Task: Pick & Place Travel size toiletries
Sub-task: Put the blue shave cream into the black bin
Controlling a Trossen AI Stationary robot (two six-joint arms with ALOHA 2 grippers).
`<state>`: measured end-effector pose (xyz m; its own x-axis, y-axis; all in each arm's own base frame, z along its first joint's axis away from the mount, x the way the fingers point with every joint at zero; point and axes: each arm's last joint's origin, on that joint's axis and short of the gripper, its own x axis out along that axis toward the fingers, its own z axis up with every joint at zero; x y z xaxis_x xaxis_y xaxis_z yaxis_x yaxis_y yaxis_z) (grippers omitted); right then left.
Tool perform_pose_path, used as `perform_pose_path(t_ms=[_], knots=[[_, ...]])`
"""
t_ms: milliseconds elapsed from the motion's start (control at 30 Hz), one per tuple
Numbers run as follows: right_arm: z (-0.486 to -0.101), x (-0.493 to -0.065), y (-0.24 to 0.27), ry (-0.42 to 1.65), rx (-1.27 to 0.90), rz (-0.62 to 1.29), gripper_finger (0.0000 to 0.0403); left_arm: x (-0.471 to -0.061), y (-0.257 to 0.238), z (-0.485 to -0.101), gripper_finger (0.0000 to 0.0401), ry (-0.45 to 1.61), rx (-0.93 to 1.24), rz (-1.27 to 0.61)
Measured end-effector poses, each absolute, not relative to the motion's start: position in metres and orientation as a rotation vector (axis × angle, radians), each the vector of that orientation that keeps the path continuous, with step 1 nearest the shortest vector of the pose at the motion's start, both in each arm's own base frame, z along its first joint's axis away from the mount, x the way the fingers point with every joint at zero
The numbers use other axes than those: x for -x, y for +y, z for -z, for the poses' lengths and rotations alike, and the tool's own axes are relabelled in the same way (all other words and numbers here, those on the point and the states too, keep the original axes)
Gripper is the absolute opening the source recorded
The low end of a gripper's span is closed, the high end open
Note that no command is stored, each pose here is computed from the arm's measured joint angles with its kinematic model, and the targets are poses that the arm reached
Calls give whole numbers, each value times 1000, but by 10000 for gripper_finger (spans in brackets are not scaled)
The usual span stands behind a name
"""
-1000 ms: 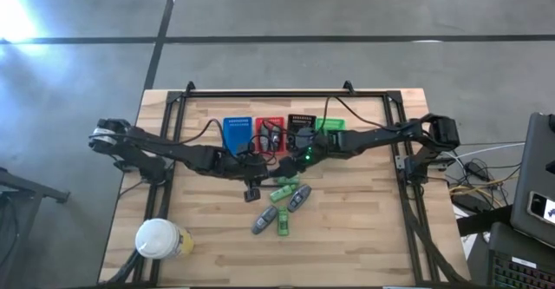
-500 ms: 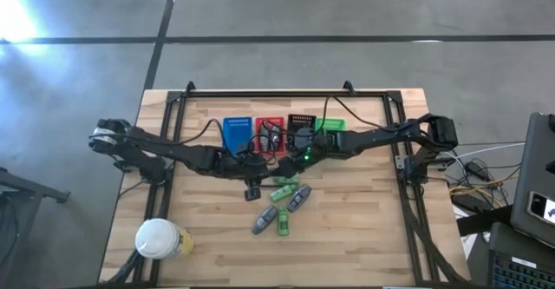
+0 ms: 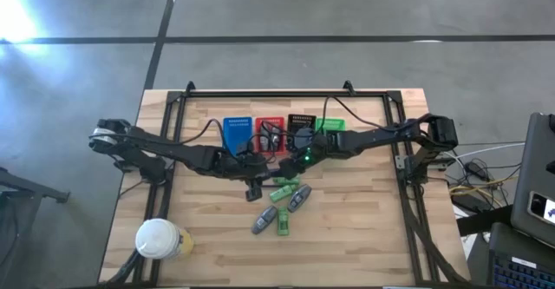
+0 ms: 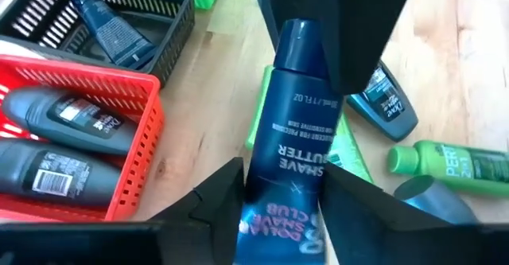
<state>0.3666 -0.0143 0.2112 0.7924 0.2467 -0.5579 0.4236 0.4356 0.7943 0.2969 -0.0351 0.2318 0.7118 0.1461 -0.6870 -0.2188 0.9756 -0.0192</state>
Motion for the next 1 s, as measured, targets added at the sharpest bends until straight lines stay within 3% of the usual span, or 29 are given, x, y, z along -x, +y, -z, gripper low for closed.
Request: perform_pose_path(t_ms=[300, 433, 667, 833, 1000], knots=[[-214, -356, -25, 732, -1083, 176, 125, -288, -38, -234, 223, 787, 196, -242], [-228, -338, -39, 723, -991, 311, 122, -277, -37, -232, 240, 866, 252, -297], [-253, -294, -62, 700, -695, 741, 125, -271, -40, -229, 241, 902, 291, -363], [-249, -291, -65, 728, -493, 846, 124, -271, -40, -229, 241, 890, 270, -388], [-225, -306, -69, 778, -473, 873, 135, -271, -39, -229, 241, 888, 264, -393]])
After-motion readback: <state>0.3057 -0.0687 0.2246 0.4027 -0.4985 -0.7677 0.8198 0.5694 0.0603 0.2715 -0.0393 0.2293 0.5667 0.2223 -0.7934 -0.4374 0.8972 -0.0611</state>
